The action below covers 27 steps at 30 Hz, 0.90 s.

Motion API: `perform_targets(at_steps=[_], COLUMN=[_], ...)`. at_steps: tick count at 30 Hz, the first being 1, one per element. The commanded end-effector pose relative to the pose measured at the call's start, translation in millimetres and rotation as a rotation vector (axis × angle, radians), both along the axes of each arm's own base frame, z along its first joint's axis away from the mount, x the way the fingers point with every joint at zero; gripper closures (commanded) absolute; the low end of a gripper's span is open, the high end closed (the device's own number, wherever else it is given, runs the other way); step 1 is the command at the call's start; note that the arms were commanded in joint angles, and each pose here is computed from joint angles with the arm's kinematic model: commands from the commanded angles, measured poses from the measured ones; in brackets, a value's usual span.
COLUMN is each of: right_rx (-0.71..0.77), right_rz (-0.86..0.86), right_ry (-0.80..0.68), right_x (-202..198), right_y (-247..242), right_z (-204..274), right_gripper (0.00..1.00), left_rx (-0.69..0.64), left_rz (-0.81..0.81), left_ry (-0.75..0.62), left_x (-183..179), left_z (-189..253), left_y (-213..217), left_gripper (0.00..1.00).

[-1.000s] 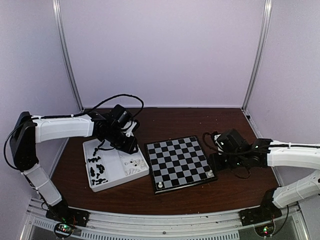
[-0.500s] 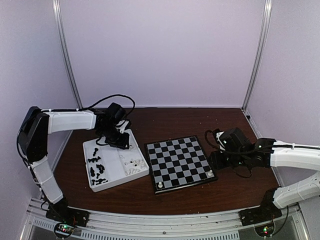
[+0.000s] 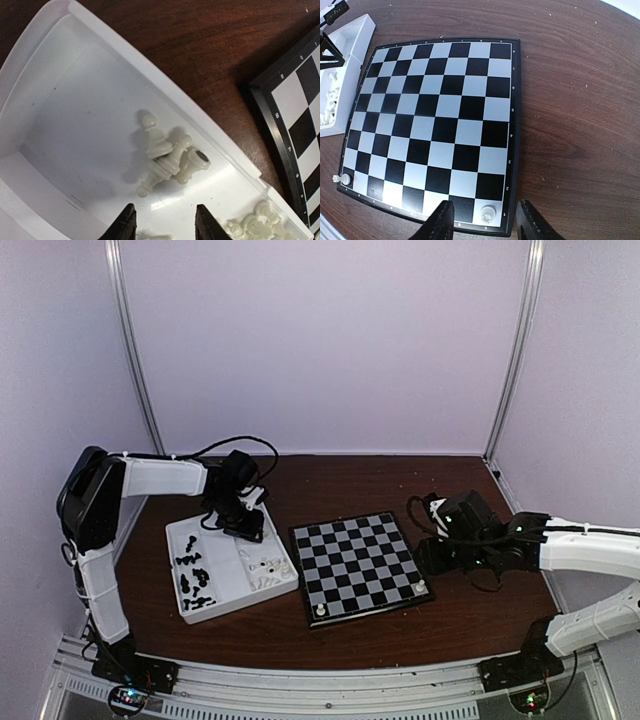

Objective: Set up the chess pieces on the board
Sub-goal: Pick up the chess piece from the storage box.

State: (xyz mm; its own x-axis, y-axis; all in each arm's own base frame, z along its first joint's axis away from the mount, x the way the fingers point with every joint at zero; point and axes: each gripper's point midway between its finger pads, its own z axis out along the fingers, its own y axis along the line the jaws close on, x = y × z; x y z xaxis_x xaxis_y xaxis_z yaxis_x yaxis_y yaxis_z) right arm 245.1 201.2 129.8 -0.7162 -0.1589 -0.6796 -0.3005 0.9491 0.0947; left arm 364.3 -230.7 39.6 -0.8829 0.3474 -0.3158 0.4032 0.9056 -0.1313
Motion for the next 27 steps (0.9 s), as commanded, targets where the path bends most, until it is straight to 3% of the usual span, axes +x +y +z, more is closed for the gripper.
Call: perform_targets(at_steps=[1, 19, 27], right_rx=[-0.001, -0.017, -0.014], right_rz=[-0.004, -0.004, -0.007], right_ry=[-0.027, -0.021, -0.017], right_x=[7.0, 8.4, 7.3], right_y=[1.8, 2.2, 1.4], right_z=[11.1, 8.1, 7.4], right_gripper=[0.54, 0.54, 0.54], left_rx=[0.026, -0.090, -0.073], left_rz=[-0.017, -0.085, -0.098], left_ry=[-0.025, 0.029, 0.054], left_x=[15.1, 22.9, 19.5], left_z=[-2.2, -8.0, -12.3], left_y=[1.4, -10.6, -8.7], left_gripper=[0.59, 0.59, 0.75])
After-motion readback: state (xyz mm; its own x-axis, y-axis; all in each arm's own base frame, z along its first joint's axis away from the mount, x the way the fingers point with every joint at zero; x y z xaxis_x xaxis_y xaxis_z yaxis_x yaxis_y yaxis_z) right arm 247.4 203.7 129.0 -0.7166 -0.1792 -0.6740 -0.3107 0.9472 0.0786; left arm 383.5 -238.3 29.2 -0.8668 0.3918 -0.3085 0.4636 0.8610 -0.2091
